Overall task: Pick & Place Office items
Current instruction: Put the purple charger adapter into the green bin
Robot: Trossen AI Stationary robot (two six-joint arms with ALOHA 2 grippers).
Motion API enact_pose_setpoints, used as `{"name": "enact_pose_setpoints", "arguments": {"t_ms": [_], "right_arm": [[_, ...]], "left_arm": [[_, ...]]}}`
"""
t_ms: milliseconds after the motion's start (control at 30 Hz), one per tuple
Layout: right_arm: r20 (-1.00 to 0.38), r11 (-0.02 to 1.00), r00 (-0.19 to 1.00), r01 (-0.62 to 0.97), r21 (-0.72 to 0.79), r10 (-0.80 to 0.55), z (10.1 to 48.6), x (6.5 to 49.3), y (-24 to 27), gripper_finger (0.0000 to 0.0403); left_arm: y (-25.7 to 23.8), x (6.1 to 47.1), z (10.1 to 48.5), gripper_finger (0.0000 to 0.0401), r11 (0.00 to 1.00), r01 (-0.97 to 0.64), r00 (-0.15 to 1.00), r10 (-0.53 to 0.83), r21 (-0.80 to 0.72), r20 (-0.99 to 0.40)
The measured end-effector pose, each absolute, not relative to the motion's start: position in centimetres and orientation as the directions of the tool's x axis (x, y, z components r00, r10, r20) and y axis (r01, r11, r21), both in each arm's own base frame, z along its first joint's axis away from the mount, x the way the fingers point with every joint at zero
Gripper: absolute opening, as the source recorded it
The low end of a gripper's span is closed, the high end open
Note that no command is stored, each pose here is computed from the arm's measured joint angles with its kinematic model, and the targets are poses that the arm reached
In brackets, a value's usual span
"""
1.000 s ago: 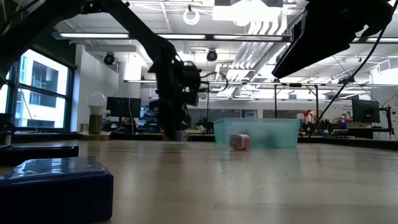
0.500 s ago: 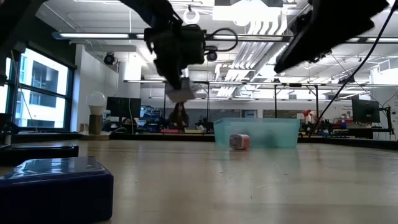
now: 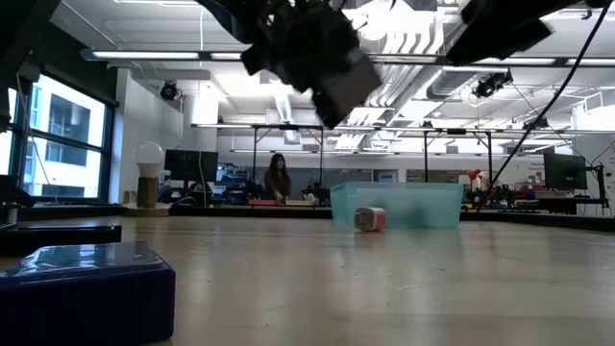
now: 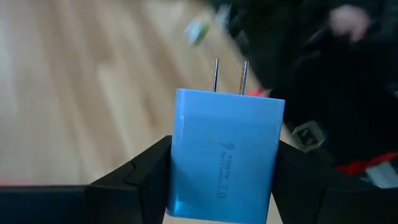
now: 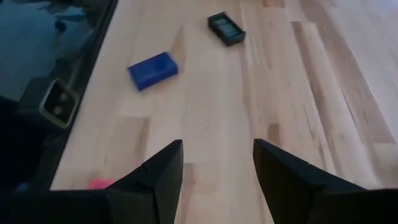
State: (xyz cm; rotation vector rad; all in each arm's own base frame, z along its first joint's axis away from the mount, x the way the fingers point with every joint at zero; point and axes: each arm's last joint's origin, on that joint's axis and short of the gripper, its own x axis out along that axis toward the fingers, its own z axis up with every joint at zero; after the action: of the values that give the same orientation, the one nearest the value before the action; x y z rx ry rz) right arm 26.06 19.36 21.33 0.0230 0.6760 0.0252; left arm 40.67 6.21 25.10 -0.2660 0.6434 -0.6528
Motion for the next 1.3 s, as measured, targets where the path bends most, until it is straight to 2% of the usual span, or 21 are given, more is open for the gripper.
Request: {"name": "enact_pose_setpoints", "arguments": {"t_ms": [133, 300, 500, 600, 733, 933, 1200, 1300], "right_arm": [[-0.614, 0.999, 0.789, -0.020, -0.036, -0.007, 21.2, 24.8, 20.6, 0.0183], [-0.535, 0.981, 0.833, 0.048, -0.186, -0.142, 21.4, 23.8, 21.2, 0.0183], [-0.305, 0.891, 0.877, 0.243, -0.383, -0.371, 22.4, 22.3, 21.9, 0.0183], [-0.200, 0.857, 0.878, 0.334, -0.392, -0.434, 22.9, 21.6, 22.6, 0.0183], [-0.145, 0.841, 0.892, 0.335, -0.424, -0.429, 23.7, 21.2, 23.6, 0.0183], [-0.189, 0.864, 0.932, 0.191, -0.466, -0.308, 24.3, 22.0, 24.0, 0.0183], [-0.203, 0.850, 0.937, 0.149, -0.505, -0.285, 24.4, 22.7, 23.6, 0.0183], [-0.220, 0.851, 0.939, 0.119, -0.512, -0.264, 24.4, 23.1, 23.4, 0.0183]], "left_arm": [[6.0, 41.6, 26.5, 0.0214, 0.723, 0.573, 0.642, -0.689, -0.386, -0.337], [5.3, 42.1, 27.6, 0.0215, 0.656, 0.664, 0.619, -0.751, -0.358, -0.229], [2.7, 42.3, 27.8, 0.0215, 0.582, 0.739, 0.544, -0.813, -0.339, -0.209], [1.0, 42.4, 27.9, 0.0215, 0.523, 0.786, 0.487, -0.852, -0.328, -0.192], [-1.0, 42.4, 27.9, 0.0215, 0.490, 0.808, 0.451, -0.872, -0.328, -0.193], [-3.8, 42.6, 27.5, 0.0215, 0.479, 0.818, 0.435, -0.877, -0.319, -0.203], [-6.1, 43.3, 26.7, 0.0215, 0.462, 0.822, 0.422, -0.887, -0.333, -0.190], [-6.3, 43.5, 26.6, 0.0215, 0.486, 0.813, 0.446, -0.874, -0.321, -0.193]]}}
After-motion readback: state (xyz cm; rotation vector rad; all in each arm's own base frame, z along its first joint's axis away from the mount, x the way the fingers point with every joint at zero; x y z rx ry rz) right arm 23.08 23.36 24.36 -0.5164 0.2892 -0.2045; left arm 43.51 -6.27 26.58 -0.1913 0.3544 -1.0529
